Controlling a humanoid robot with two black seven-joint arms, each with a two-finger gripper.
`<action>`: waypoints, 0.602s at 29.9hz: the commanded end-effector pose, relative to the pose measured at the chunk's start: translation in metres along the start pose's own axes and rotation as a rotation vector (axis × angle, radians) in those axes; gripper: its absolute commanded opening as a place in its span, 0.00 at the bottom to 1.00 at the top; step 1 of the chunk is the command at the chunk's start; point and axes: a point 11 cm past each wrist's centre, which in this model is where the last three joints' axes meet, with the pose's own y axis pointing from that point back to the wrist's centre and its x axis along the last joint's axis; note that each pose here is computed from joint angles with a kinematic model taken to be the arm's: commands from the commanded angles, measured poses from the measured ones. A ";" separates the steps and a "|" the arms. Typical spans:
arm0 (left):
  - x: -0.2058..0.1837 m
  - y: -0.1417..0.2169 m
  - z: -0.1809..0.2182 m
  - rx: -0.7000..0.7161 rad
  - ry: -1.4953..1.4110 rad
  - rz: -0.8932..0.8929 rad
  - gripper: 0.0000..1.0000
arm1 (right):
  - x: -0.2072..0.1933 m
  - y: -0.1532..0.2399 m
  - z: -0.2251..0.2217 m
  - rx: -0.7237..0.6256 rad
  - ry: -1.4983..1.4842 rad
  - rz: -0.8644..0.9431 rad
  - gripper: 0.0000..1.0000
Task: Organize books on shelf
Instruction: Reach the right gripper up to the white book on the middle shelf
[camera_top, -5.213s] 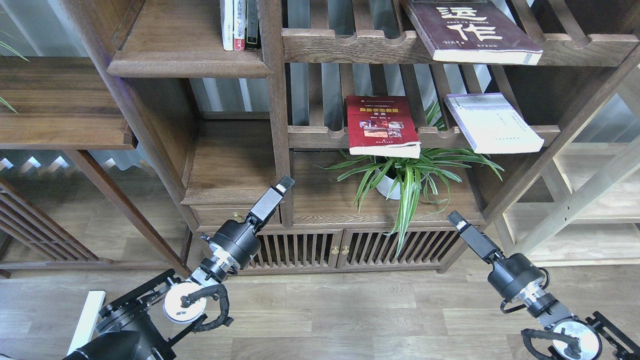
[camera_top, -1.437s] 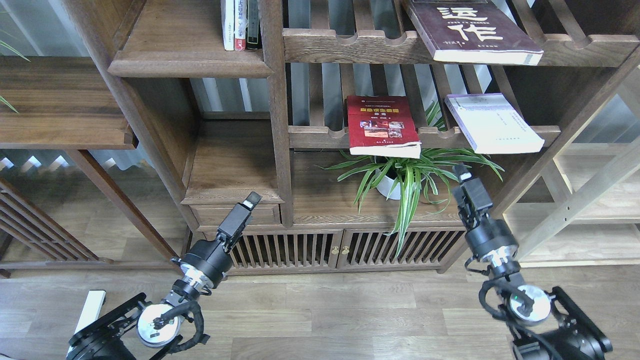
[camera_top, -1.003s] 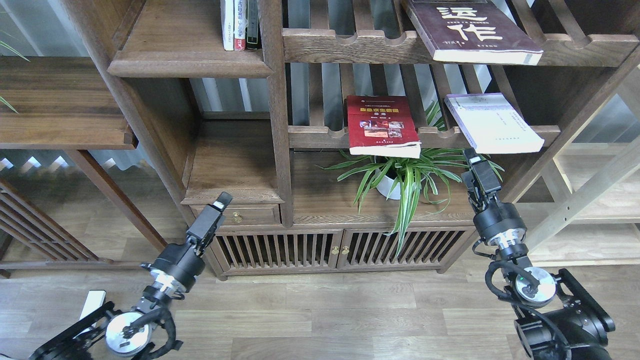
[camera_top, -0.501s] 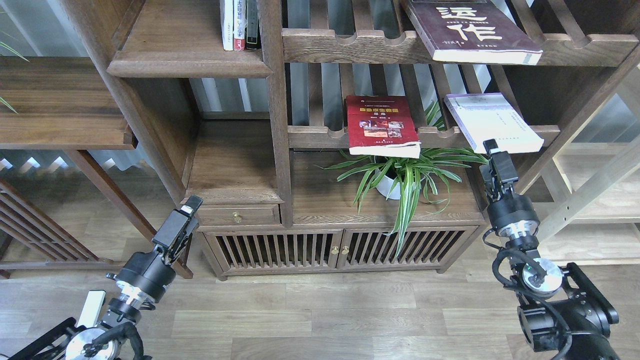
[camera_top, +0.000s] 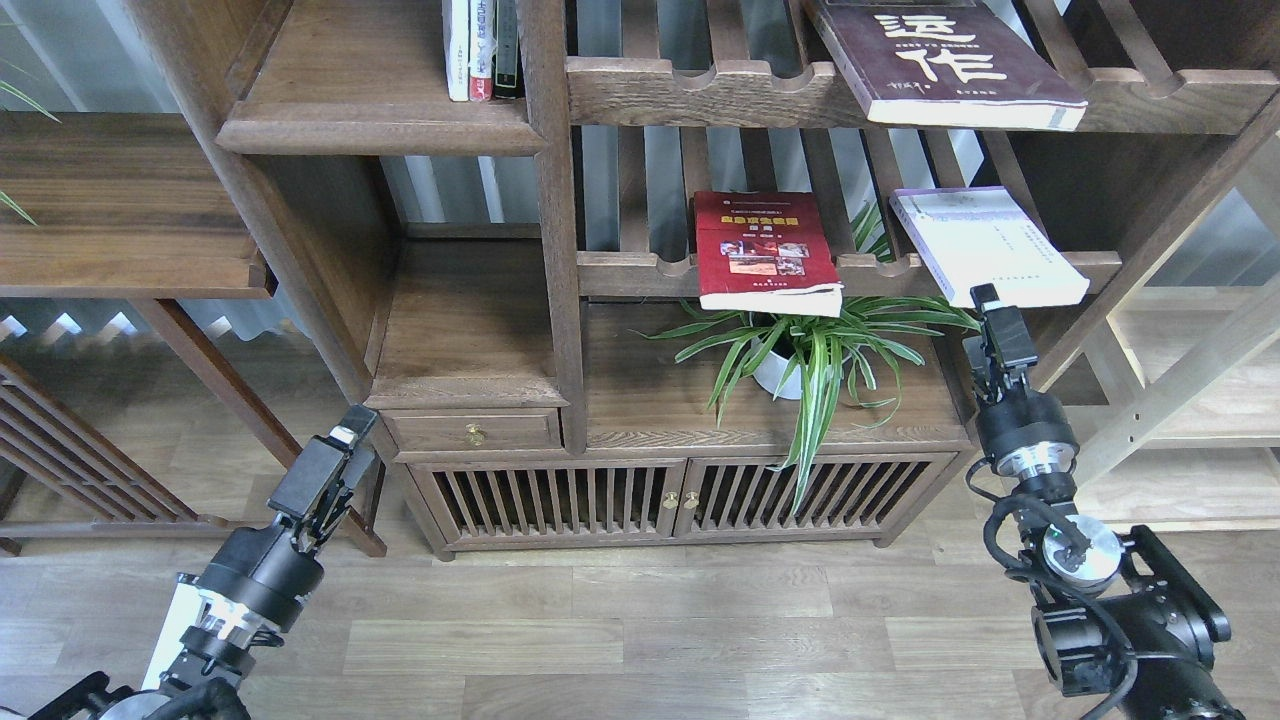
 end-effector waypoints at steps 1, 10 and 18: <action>0.000 0.006 0.002 -0.002 -0.002 0.005 0.99 | 0.000 -0.007 -0.003 0.007 0.004 0.011 1.00; 0.006 0.023 0.006 -0.015 0.000 0.039 0.99 | -0.015 -0.026 -0.008 0.019 0.008 -0.021 1.00; -0.002 0.028 0.006 -0.023 0.011 0.023 0.99 | -0.010 -0.031 -0.017 0.029 0.023 0.048 1.00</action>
